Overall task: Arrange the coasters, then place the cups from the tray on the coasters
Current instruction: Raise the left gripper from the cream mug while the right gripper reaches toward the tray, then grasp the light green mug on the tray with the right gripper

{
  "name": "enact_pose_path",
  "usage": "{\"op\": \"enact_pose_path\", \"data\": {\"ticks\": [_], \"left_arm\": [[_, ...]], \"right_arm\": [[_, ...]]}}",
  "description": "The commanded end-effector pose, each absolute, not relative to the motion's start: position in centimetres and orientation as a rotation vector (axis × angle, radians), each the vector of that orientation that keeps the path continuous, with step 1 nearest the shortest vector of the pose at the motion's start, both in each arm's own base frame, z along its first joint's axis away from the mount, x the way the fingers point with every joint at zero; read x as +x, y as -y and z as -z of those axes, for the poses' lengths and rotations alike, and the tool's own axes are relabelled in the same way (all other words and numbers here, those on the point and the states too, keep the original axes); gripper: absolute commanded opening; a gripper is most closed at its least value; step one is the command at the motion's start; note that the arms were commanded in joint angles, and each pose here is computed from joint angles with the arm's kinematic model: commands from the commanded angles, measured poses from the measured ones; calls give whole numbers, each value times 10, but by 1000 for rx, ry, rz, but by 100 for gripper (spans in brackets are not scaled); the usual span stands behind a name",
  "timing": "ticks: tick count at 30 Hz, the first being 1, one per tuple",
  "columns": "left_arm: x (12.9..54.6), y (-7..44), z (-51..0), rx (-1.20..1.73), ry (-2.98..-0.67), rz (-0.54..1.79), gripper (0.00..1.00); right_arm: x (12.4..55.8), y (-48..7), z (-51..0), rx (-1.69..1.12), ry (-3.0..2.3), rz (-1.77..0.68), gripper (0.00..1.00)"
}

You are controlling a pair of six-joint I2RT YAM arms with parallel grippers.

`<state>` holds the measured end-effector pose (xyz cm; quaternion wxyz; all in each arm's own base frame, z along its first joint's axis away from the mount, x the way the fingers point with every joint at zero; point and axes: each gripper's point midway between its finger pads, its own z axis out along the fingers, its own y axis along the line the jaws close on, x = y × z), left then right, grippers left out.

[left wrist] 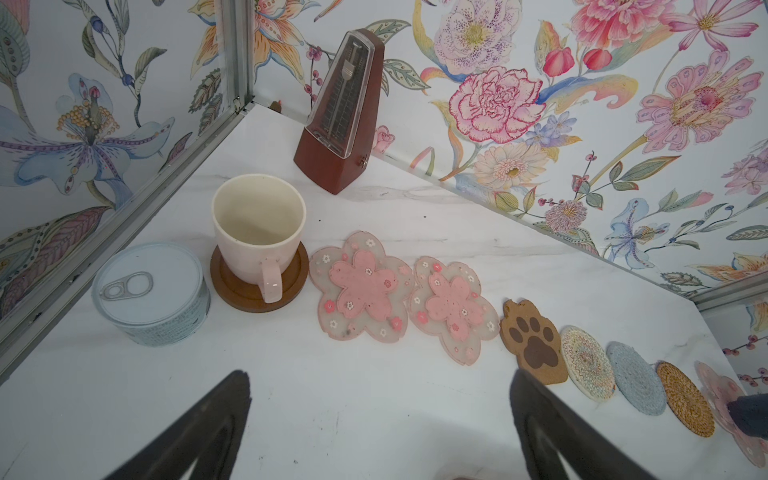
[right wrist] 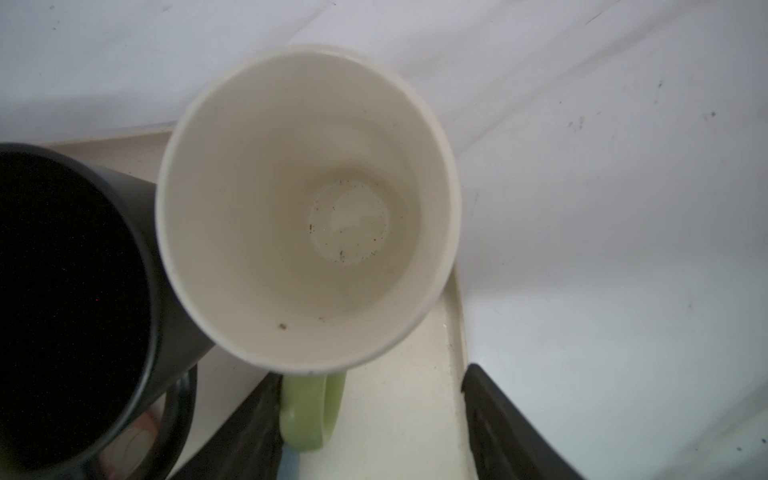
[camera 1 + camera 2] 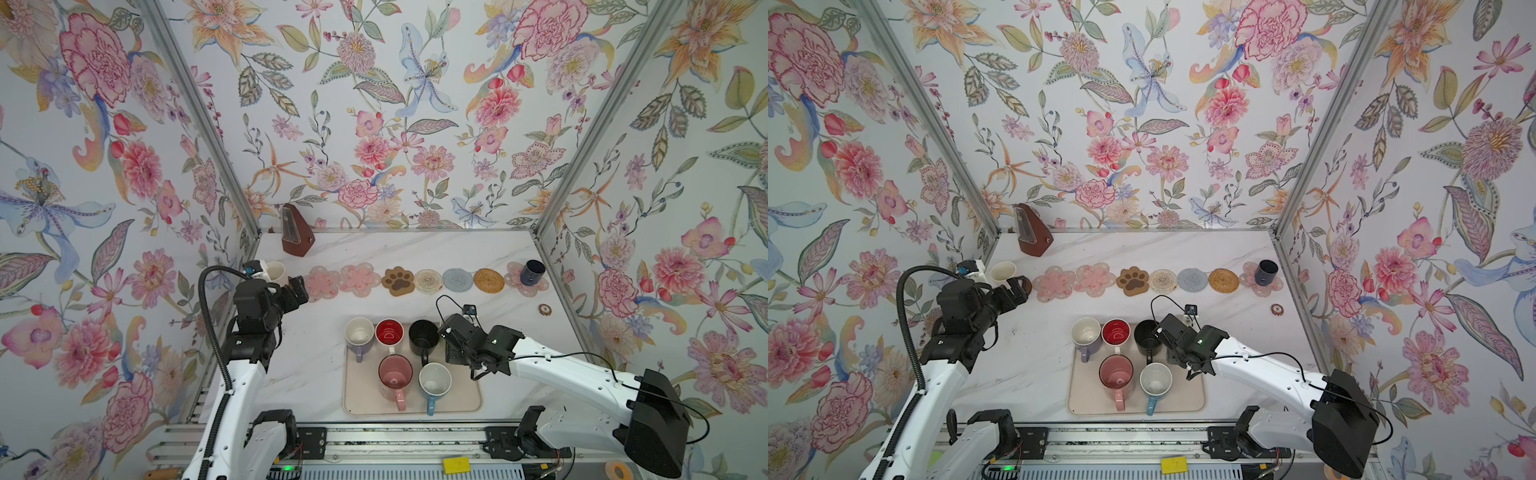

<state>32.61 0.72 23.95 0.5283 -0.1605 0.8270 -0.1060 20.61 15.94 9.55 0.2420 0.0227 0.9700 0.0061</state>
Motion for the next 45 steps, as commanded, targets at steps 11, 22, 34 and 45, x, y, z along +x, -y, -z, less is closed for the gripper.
{"op": "enact_pose_path", "data": {"ticks": [11,22,34,45], "left_arm": [[327,-5,-244,-368,-1972,262,99],[326,-6,-245,-370,-1971,255,99],[326,-6,-244,-370,-1972,255,99],[324,-9,-248,-398,-1976,244,99]], "right_arm": [[205,-167,-82,21,-2660,-47,50],[212,-170,-74,2,-2649,-25,42],[213,-170,-64,-8,-2659,-6,28],[213,-171,-67,-27,-2657,-21,7]]}}
